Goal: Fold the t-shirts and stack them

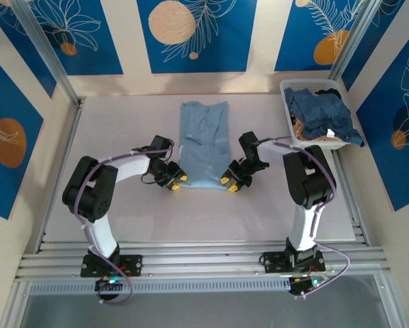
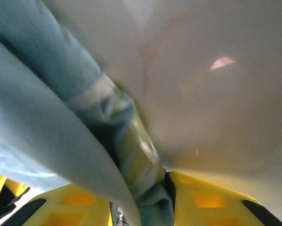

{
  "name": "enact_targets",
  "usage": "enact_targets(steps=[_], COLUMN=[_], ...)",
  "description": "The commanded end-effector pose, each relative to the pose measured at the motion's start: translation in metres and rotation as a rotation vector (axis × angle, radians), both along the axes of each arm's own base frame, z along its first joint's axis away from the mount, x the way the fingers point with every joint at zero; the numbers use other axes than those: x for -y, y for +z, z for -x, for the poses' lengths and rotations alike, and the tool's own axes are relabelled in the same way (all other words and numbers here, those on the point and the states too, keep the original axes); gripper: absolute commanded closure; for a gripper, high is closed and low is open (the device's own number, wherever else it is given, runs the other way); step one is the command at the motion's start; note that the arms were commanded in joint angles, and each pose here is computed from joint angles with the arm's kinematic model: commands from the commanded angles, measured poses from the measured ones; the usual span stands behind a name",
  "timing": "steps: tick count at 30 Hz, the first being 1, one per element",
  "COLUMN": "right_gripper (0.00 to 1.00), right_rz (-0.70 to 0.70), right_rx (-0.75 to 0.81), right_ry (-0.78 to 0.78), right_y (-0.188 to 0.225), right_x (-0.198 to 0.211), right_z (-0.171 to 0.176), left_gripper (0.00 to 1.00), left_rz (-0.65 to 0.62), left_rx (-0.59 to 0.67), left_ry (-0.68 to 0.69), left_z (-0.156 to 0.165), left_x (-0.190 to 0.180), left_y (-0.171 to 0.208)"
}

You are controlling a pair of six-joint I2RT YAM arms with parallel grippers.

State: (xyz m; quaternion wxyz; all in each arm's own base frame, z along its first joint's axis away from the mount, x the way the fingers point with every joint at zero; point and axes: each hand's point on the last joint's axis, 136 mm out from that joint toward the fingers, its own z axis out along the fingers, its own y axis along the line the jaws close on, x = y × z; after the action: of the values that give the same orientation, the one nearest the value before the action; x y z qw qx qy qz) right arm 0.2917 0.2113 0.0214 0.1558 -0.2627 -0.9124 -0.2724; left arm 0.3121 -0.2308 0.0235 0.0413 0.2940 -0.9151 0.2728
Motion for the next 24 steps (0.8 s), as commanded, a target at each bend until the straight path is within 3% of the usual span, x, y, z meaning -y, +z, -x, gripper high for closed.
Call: enact_targets(steps=[1, 4, 8, 16, 24], right_gripper=[0.75, 0.88, 0.99, 1.0, 1.0], right_rz=[0.028, 0.053, 0.064, 0.031, -0.054], right_rx=[0.027, 0.048, 0.062, 0.006, -0.06], right_ry=[-0.004, 0.003, 0.01, 0.055, 0.112], right_y=[0.004, 0.009, 0.02, 0.047, 0.102], right_x=[0.002, 0.004, 0.006, 0.006, 0.007], right_z=[-0.015, -0.02, -0.014, 0.036, 0.108], left_gripper=[0.8, 0.98, 1.0, 1.0, 1.0], left_rz=[0.01, -0.024, -0.056, -0.019, 0.105], left_rx=[0.057, 0.08, 0.093, 0.062, 0.072], left_ry=[-0.038, -0.044, -0.077, -0.225, -0.337], left_z=[-0.016, -0.02, -0.013, 0.041, 0.115], left_x=[0.016, 0.011, 0.004, -0.005, -0.011], left_y=[-0.005, 0.0, 0.012, 0.041, 0.101])
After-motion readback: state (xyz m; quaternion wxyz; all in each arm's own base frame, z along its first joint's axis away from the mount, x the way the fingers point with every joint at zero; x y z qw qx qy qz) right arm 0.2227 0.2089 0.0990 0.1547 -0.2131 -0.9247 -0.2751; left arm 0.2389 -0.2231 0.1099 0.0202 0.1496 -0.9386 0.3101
